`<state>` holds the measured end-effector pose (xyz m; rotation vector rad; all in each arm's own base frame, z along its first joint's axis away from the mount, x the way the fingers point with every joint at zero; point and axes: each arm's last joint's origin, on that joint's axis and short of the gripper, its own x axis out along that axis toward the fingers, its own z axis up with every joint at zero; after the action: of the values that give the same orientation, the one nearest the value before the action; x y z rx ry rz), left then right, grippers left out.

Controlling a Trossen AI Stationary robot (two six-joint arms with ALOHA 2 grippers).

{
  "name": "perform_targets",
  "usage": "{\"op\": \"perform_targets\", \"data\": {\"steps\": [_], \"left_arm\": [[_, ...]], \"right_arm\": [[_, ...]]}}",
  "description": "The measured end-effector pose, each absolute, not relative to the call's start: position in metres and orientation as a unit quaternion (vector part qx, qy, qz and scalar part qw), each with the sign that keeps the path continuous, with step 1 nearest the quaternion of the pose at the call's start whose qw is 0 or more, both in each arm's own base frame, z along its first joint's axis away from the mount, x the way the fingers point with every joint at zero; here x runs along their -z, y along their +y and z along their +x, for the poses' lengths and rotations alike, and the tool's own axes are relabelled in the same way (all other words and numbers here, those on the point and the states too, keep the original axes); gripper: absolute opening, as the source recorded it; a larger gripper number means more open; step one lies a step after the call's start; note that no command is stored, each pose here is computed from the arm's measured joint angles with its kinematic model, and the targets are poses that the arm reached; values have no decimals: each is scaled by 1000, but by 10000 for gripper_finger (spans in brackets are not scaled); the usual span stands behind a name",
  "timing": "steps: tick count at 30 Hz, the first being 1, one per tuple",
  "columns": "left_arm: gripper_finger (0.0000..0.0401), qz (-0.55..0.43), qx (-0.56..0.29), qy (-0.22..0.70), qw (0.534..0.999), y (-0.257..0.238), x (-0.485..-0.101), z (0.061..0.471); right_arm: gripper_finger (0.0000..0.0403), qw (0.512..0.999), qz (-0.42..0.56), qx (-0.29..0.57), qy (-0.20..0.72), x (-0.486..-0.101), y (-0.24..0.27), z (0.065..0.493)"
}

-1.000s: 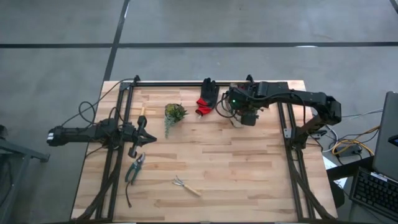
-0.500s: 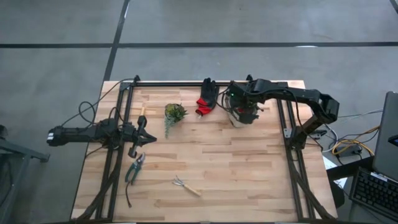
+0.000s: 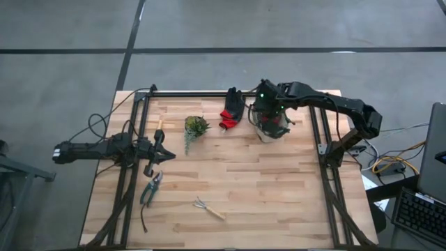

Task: Pick & Place Garden tools in Gardening bag
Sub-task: Put the bottom red gloves into the gardening bag

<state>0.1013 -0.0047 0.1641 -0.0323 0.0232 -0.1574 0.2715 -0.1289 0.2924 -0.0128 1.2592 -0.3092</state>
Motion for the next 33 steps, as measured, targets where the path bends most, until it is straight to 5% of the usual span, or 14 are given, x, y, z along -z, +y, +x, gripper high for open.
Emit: {"op": "perform_targets", "data": {"steps": [13, 33], "left_arm": [[28, -16, 79, 12, 997, -5, -164, 101], [28, -16, 79, 11, 997, -5, -164, 101]], "right_arm": [[13, 813, 43, 195, 546, -317, -134, 273], [13, 701, 114, 184, 679, -227, -167, 283]]}}
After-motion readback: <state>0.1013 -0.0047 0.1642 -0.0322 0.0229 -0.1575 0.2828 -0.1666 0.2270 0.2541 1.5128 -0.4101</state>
